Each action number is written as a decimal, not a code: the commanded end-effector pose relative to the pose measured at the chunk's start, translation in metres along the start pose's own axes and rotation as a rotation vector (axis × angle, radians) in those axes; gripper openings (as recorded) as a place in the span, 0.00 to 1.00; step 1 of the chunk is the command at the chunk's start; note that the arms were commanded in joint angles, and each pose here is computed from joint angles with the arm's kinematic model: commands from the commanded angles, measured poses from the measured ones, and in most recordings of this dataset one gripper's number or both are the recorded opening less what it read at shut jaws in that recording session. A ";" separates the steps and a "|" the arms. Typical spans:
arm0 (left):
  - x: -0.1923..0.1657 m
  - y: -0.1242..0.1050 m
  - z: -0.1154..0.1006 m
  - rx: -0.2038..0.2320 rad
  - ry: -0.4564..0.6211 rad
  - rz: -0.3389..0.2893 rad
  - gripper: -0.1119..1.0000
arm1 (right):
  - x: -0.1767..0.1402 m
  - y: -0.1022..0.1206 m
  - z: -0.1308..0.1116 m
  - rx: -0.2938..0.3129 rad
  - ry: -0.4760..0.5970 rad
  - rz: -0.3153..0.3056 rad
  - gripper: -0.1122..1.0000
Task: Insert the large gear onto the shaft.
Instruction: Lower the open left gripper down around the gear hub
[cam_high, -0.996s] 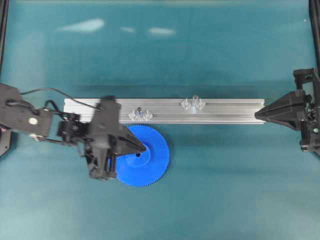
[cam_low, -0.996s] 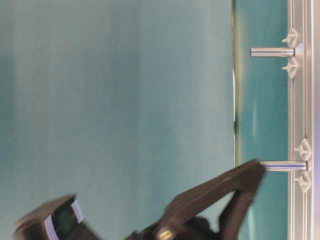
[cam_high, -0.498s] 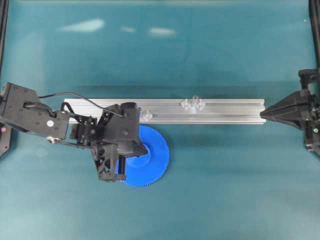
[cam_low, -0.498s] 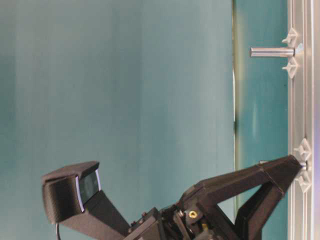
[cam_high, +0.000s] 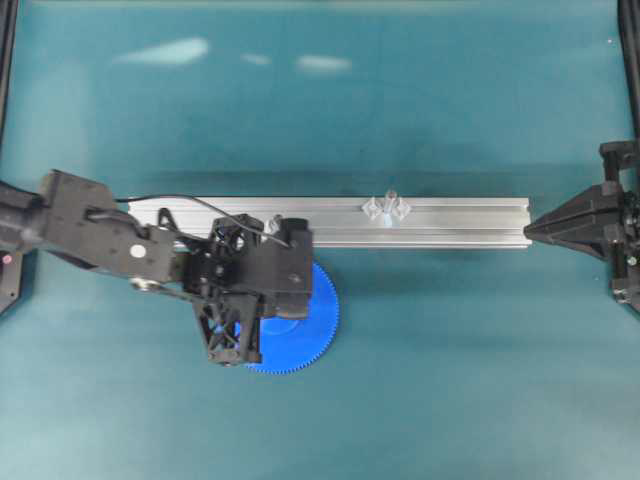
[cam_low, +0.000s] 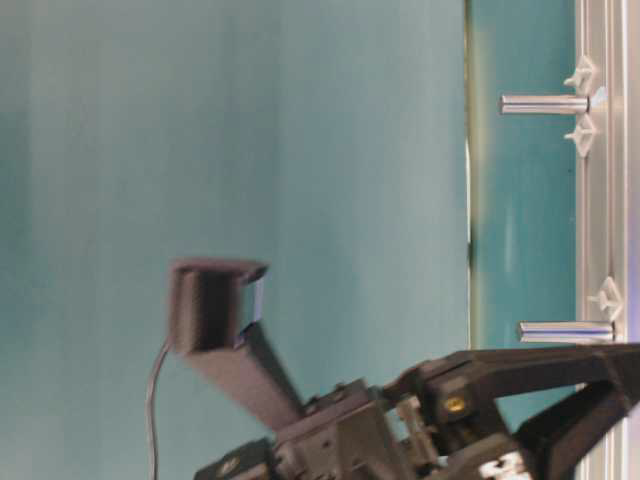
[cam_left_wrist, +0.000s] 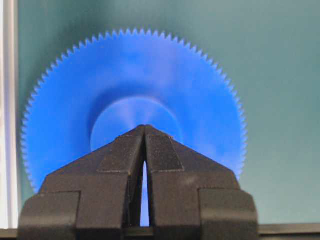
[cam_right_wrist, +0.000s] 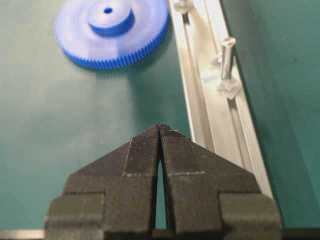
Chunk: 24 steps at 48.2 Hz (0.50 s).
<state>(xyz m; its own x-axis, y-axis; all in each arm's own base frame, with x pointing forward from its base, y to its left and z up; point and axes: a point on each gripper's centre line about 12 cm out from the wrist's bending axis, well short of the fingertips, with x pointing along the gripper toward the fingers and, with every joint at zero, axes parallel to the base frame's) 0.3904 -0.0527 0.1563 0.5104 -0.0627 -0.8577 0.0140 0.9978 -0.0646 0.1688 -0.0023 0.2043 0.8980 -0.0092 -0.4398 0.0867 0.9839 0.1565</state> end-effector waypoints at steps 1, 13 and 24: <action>-0.006 -0.004 0.012 0.009 -0.001 -0.001 0.10 | 0.000 0.000 0.004 0.011 -0.010 -0.001 0.15; -0.004 -0.004 0.017 0.010 0.085 0.013 0.10 | 0.001 0.000 0.001 0.011 -0.002 -0.003 0.15; 0.000 -0.004 0.018 0.029 0.126 0.018 0.10 | 0.001 -0.001 -0.001 0.011 0.002 -0.004 0.15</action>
<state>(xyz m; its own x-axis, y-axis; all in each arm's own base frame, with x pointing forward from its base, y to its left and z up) 0.4002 -0.0544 0.1534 0.3678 -0.0407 -0.9290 0.0212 0.9992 -0.0354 0.1673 -0.0023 0.1992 0.8919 -0.0091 -0.4522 0.0889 0.9838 0.1556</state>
